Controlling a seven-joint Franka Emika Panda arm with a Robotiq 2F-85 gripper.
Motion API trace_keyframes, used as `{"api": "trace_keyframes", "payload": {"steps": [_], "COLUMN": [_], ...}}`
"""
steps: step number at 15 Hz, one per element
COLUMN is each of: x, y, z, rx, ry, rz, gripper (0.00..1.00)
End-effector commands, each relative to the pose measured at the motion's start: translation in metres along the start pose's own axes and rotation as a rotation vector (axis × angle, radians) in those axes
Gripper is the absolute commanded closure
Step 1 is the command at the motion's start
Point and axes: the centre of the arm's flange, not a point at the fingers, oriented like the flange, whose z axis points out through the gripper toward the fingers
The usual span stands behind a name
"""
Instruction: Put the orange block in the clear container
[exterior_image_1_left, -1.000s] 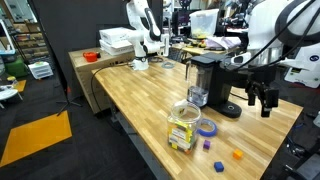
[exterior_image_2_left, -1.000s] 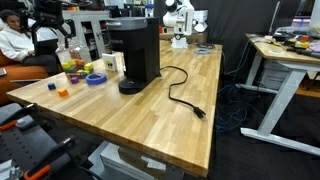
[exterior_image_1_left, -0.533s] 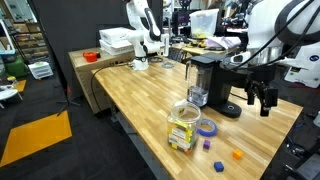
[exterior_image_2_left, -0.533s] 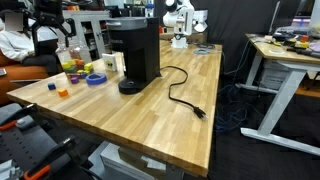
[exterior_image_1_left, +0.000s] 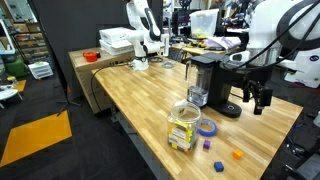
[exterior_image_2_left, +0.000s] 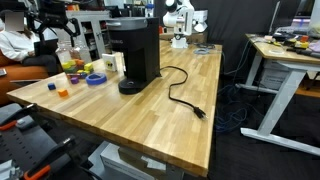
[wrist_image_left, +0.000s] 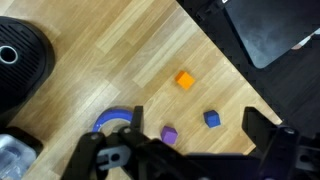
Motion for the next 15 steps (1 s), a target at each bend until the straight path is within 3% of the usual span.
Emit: {"api": "trace_keyframes", "payload": {"steps": [1,5,11,15], "x": [0.013,0.03,0.036,0.046], "y": [-0.015,-0.025,-0.011,-0.017], "z": [0.015,0.044,0.081,0.095], "rx": [-0.034,-0.04,-0.025,0.04], "ry": [0.003,-0.024,-0.049,-0.058], "rz": [-0.027,-0.059,-0.052,-0.092], "gripper": [0.0,0.0,0.0,0.0]}}
